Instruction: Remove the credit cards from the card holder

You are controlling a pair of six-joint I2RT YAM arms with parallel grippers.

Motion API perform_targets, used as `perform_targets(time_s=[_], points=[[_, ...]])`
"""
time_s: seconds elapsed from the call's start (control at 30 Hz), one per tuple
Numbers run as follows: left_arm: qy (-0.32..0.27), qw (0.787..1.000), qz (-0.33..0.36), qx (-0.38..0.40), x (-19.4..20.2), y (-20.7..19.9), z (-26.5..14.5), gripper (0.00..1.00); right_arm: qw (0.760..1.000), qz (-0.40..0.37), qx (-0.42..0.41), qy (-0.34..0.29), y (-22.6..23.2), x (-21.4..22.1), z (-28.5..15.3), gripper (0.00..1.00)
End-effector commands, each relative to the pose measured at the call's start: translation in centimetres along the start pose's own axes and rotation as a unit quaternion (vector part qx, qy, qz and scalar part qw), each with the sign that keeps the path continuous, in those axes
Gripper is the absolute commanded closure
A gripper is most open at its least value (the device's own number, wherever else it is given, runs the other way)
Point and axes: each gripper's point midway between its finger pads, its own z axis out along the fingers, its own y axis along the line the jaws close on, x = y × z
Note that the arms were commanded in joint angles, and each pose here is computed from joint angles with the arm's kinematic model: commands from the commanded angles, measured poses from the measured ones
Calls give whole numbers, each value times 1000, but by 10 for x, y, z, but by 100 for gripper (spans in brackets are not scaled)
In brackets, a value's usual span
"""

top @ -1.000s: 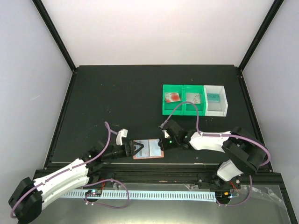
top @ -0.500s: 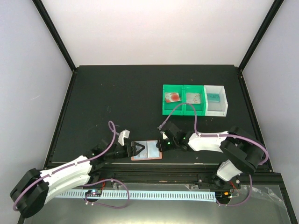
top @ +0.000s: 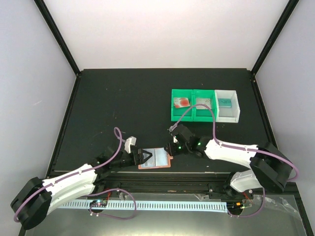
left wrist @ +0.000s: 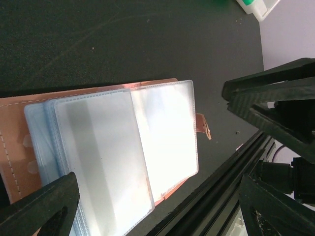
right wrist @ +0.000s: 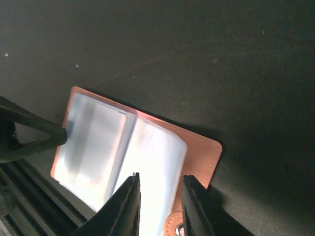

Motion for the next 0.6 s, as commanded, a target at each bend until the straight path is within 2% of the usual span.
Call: perform_targets(time_s=[0.0,0.23,0.57], points=[[-18,1000,9,3,-8,-3,0,10,1000,-3,-8,-19,15,-10,-11,71],[-21,1000,5,-4,-8,2,1,10,997,-3,-71,-14,53,-11,-3,71],[-26,1000,0,-4,-9,4,2,11,995,15,-98,29,65,1,33,71]])
